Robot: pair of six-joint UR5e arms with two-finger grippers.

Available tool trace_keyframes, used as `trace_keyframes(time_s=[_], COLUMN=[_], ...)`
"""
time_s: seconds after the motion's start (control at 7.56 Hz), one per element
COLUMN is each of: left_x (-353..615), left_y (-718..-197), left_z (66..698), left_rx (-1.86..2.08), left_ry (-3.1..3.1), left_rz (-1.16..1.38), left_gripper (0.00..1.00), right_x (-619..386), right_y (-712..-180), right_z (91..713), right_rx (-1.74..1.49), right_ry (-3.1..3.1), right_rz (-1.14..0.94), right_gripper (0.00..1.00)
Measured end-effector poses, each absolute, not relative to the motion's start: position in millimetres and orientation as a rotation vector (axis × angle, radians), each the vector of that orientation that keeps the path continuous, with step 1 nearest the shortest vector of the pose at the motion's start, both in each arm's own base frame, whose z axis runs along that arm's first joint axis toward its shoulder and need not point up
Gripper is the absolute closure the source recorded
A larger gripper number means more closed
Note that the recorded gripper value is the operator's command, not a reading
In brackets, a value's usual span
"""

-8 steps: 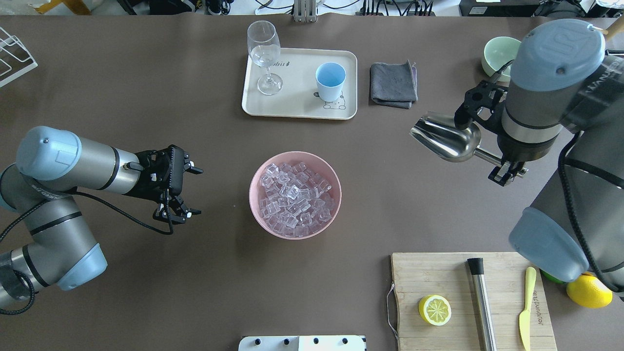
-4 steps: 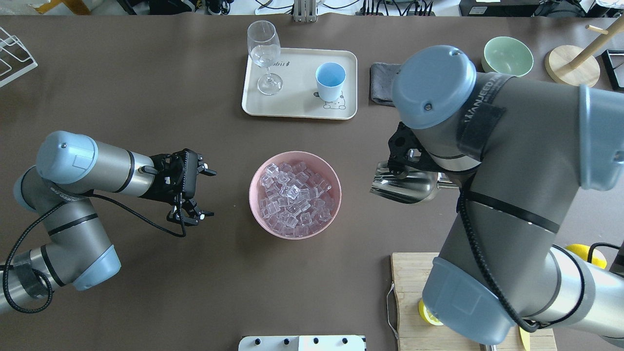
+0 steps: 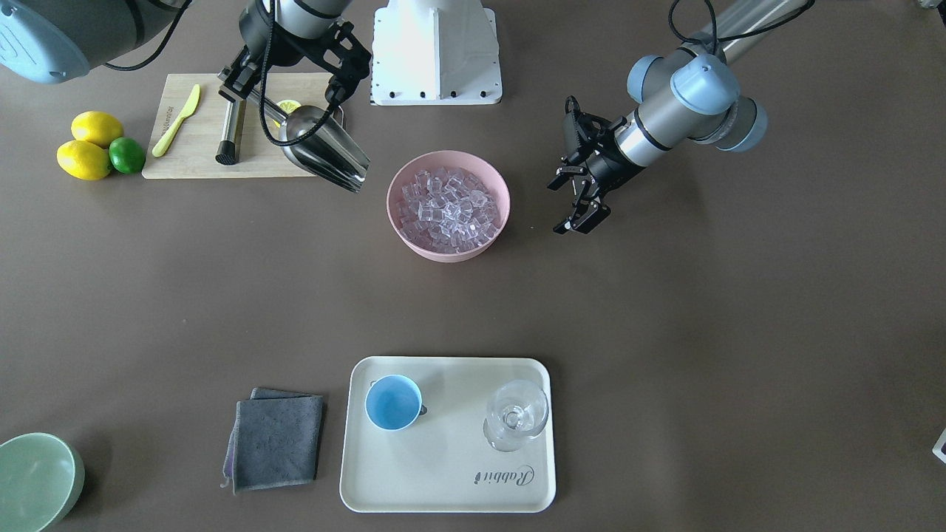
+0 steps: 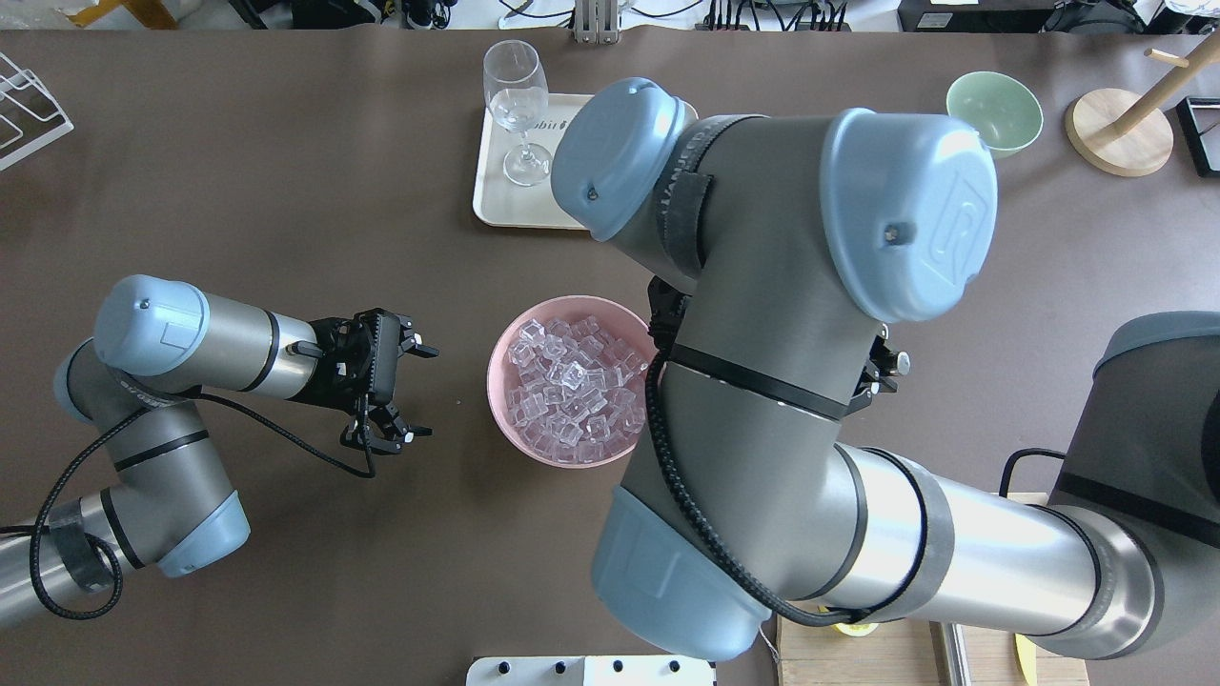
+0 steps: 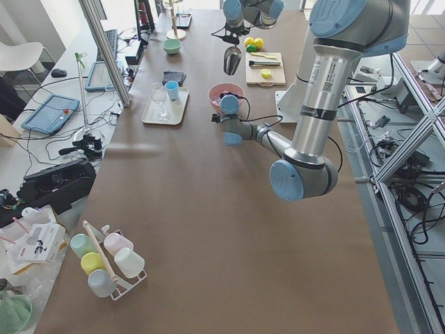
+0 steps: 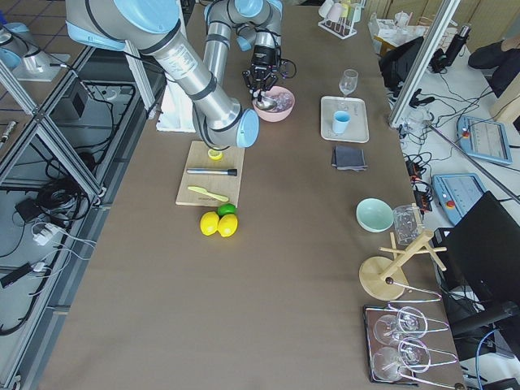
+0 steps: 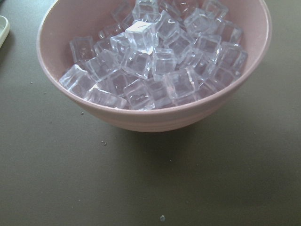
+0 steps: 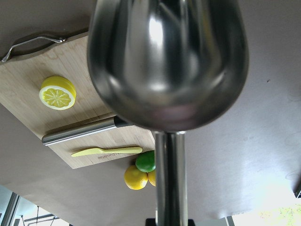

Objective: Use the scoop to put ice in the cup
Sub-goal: 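Swing the right gripper over and lower the scoop into the pink bowl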

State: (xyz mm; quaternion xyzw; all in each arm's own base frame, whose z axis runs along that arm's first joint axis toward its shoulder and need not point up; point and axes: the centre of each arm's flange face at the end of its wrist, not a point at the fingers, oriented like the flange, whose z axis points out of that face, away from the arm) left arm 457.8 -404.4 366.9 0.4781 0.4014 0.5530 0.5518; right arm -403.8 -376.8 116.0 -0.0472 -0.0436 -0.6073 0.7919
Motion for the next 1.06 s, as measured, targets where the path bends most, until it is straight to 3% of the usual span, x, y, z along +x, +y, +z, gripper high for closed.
trace_keyframes(time_s=[0.53,1.06], left_x=[481.9,489.4], left_y=[-406.9,-404.6], left_z=[365.6,356.1], left_rx=[1.134,1.108], left_ry=[0.981,1.044], left_rz=[1.302,1.231], left_gripper=[0.01,0.01], right_x=[-449.0,-498.8], right_y=[-398.8,-385.8], right_z=[74.8,76.2], right_rx=[-0.234,-0.315], right_ry=[-0.041,0.018], right_rz=[-1.300,-1.319], right_gripper=[1.00,1.00])
